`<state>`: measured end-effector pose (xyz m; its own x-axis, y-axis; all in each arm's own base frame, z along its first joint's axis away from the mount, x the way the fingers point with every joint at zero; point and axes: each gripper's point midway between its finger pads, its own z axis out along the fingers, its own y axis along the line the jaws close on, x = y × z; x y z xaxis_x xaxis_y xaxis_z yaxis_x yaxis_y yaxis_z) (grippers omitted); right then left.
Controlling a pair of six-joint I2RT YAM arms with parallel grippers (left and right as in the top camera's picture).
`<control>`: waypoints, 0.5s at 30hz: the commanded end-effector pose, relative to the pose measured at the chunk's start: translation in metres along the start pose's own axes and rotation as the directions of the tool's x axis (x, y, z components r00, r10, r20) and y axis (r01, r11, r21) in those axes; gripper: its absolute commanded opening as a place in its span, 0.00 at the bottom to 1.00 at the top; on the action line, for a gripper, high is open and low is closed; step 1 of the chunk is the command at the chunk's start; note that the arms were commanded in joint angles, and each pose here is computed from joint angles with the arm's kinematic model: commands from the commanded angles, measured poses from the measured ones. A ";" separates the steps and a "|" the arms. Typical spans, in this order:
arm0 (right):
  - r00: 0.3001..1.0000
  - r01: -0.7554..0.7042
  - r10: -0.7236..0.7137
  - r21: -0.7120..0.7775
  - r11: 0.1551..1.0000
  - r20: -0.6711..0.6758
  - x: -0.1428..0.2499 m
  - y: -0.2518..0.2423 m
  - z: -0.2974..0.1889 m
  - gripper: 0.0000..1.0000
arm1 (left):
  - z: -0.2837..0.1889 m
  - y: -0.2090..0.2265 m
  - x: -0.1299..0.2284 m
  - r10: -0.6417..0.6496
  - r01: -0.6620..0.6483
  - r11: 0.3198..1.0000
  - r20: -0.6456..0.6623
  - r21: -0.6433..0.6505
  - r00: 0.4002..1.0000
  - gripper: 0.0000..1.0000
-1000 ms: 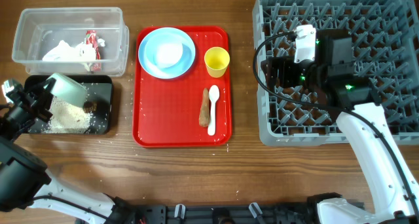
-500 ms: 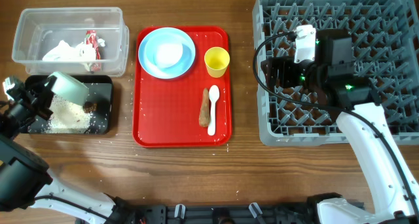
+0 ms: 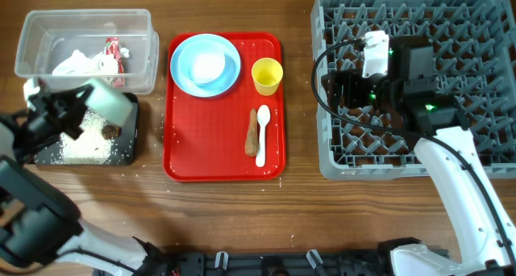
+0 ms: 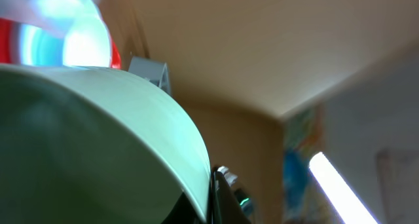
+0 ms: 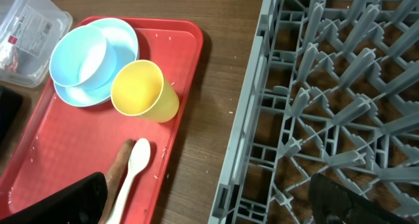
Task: Sort waste into correct bins and load items into the dishwasher rack
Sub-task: 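Place the empty green bowl back on the red tray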
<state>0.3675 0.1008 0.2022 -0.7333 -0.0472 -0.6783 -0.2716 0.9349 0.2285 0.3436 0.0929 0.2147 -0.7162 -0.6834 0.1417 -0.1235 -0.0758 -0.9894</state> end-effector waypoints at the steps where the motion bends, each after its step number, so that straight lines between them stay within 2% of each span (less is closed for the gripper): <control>1: 1.000 -0.008 0.008 -0.018 1.000 0.020 -0.008 0.003 0.000 1.00 | 0.044 -0.025 0.060 0.341 -0.361 0.929 -0.196 -0.080 0.920 0.04; 3: 0.999 -0.006 0.007 -0.019 1.000 0.032 -0.011 0.004 0.000 1.00 | 0.072 -0.015 0.098 0.429 -0.507 0.849 -0.367 -0.147 0.825 0.04; 5: 0.999 -0.009 0.010 -0.020 1.000 0.034 -0.012 0.004 0.000 1.00 | 0.100 0.003 0.135 0.441 -0.612 0.765 -0.529 -0.200 0.725 0.04; 7: 0.999 -0.013 0.013 -0.020 1.000 0.033 -0.011 0.004 0.000 1.00 | 0.115 0.035 0.144 0.367 -0.662 0.651 -0.609 -0.372 0.703 0.04; 9: 0.999 -0.032 0.033 -0.020 0.999 0.032 -0.011 0.004 0.000 1.00 | 0.123 0.061 0.146 0.319 -0.697 0.492 -0.636 -0.522 0.702 0.04; 10: 0.999 -0.032 0.033 -0.020 0.999 0.028 -0.010 0.003 0.000 1.00 | 0.129 0.074 0.149 0.323 -0.733 0.370 -0.661 -0.571 0.678 0.04; 13: 0.999 -0.036 0.036 -0.018 0.999 0.015 -0.007 0.003 0.000 1.00 | 0.136 0.089 0.154 0.352 -0.788 0.121 -0.716 -0.603 0.603 0.04; 14: 0.999 -0.037 0.037 -0.018 0.999 0.009 -0.006 0.003 0.000 1.00 | 0.136 0.097 0.156 0.357 -0.806 -0.002 -0.754 -0.591 0.552 0.04; 15: 0.999 -0.038 0.038 -0.017 0.999 0.005 -0.005 0.003 0.001 1.00 | 0.138 0.103 0.160 0.354 -0.818 -0.043 -0.774 -0.574 0.524 0.04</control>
<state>0.3693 0.1010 0.2039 -0.7326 -0.0240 -0.6802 -0.2566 0.9354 0.2433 0.3046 -0.1478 0.1468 -0.9609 0.1651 -0.2225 0.2373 0.9050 -0.3532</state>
